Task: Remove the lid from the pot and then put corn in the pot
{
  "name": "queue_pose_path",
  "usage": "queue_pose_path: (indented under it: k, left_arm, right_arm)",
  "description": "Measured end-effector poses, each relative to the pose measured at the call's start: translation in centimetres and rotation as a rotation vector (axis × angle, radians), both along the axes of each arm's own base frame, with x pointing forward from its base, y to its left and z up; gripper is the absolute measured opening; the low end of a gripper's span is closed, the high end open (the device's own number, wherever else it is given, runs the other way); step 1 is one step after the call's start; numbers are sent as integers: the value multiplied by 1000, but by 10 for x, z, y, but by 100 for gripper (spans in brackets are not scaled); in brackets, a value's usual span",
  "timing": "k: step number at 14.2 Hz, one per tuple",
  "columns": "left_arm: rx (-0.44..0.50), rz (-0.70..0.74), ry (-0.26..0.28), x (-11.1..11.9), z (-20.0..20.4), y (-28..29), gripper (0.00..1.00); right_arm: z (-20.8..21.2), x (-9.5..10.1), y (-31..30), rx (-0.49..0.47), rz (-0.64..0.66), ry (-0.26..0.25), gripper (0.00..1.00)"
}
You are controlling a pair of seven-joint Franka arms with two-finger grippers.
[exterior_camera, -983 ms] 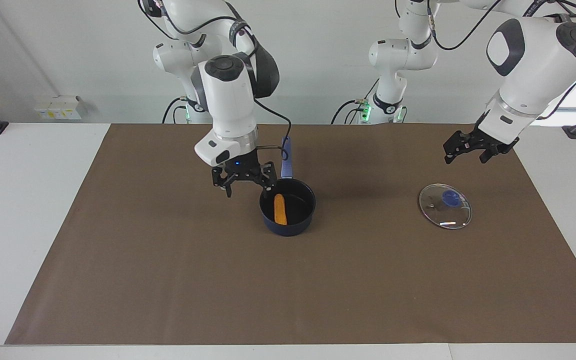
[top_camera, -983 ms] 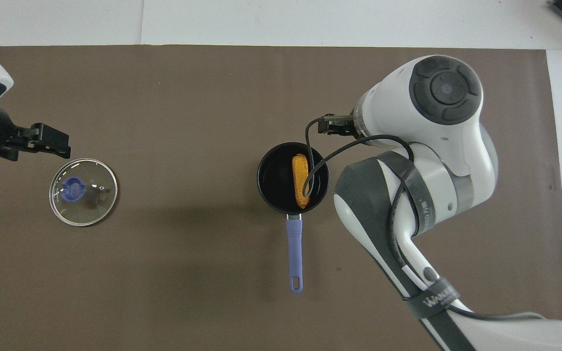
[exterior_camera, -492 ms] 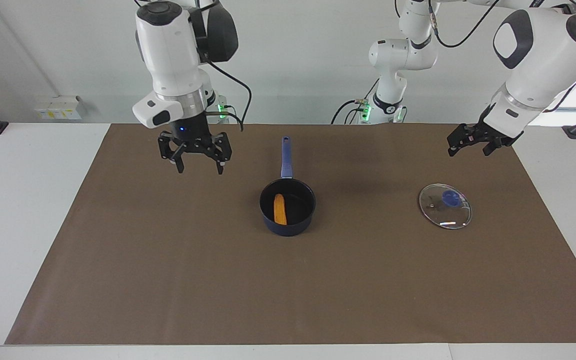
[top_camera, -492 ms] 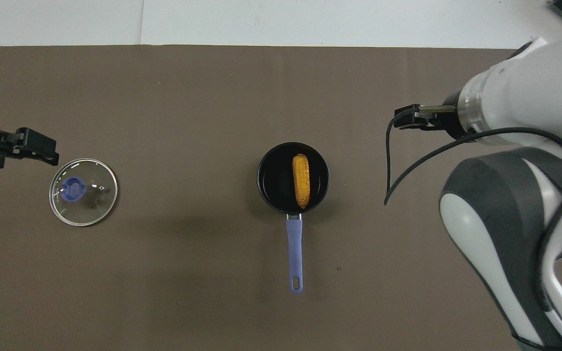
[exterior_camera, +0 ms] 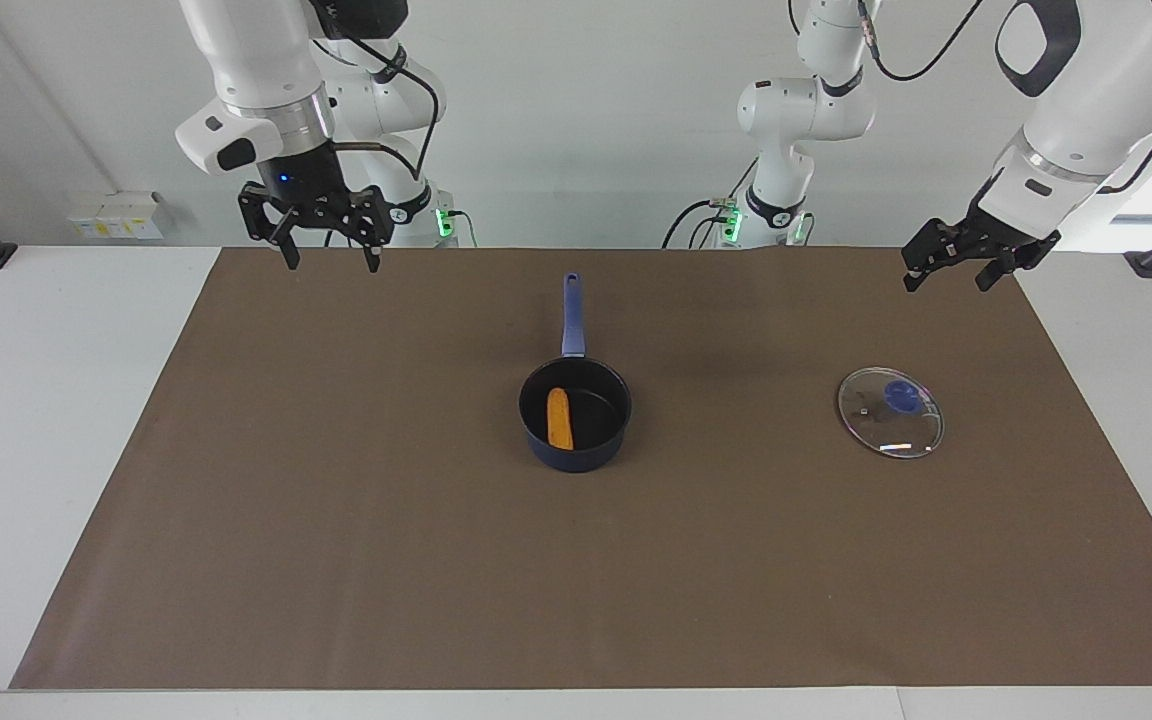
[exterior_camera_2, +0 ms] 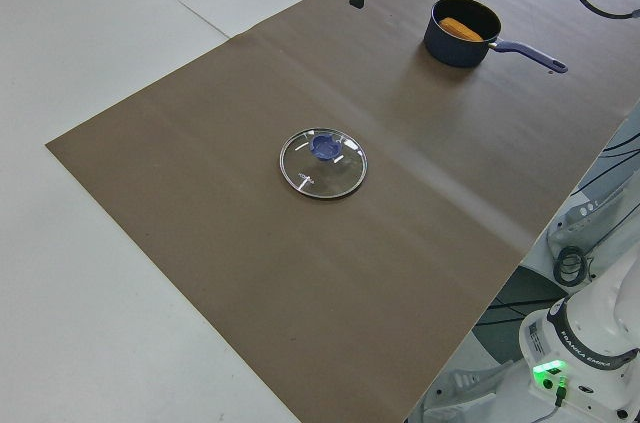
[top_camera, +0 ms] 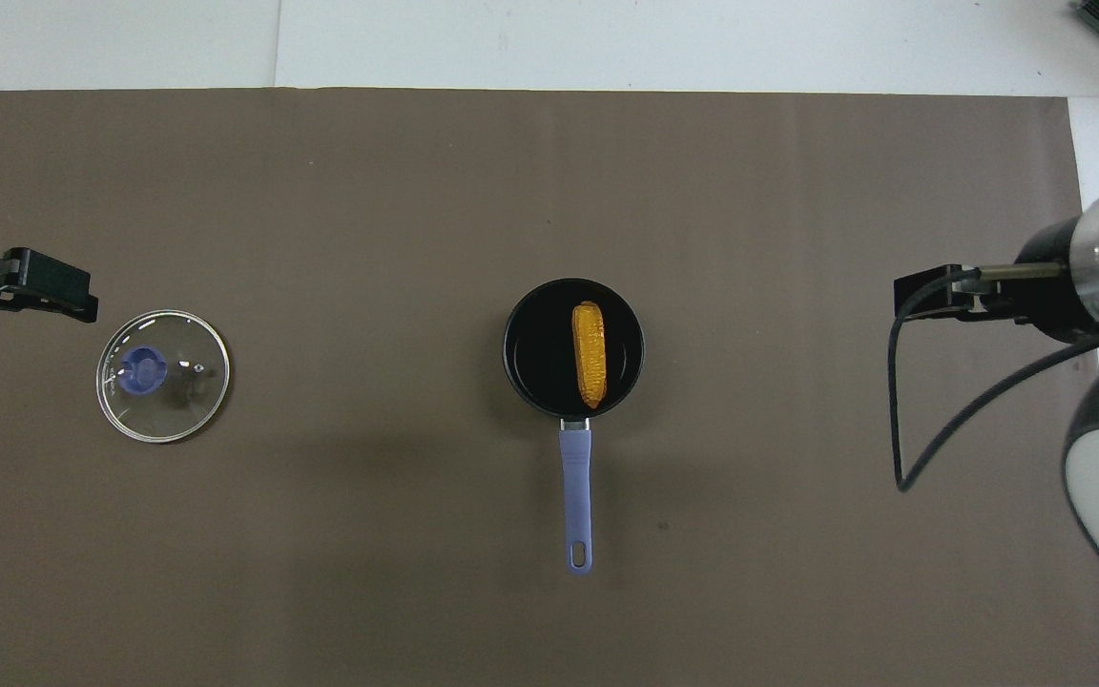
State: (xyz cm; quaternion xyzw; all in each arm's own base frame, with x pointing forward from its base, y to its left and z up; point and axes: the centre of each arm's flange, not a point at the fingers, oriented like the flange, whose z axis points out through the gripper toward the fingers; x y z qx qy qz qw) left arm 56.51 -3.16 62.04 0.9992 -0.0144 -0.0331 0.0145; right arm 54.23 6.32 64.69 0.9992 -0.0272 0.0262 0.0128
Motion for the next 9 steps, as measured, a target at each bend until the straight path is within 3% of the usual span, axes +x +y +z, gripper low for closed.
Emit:
queue_pose_path:
  k: [4,9]
  left_arm:
    - [0,0,1,0,0,0,100]
    - [0,0,1,0,0,0,100]
  right_arm:
    - [6,-4,-49,5,-43,7,100]
    - [43,-17,-69,6,9,-53,100]
